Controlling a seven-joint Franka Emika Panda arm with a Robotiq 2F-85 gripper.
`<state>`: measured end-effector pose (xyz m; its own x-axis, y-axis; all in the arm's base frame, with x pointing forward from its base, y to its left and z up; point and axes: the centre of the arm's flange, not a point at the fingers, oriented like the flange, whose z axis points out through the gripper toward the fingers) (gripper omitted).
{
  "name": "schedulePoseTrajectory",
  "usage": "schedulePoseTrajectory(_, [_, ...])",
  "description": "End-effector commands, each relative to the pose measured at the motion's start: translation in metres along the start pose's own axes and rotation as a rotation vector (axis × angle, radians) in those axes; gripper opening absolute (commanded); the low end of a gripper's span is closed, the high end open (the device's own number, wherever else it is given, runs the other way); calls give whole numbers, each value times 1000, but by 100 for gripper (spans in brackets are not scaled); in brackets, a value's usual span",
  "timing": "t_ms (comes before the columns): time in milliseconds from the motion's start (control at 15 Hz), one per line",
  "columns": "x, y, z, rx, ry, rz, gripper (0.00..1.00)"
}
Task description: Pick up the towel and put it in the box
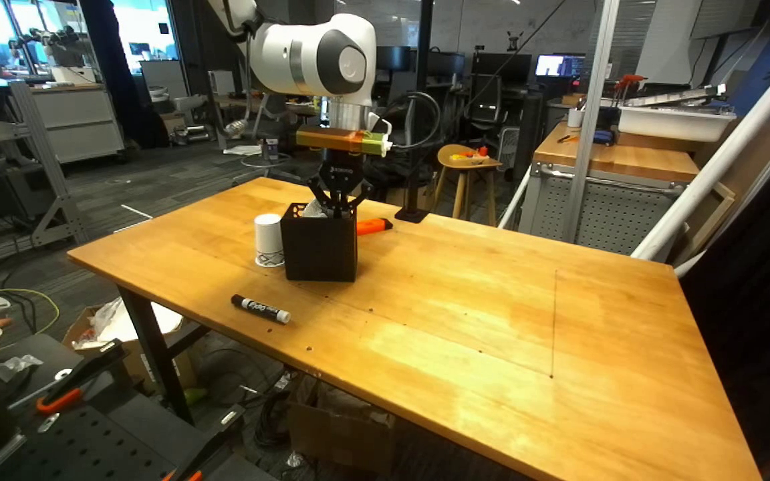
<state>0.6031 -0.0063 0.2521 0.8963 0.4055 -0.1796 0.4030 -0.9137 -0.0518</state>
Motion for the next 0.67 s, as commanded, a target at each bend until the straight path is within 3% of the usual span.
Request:
schedulePoseTrajectory(0, [4,4,-11,9,13,-6,1])
schedulePoseTrajectory(600, [-2,-9,-35,-22,44,-29,1])
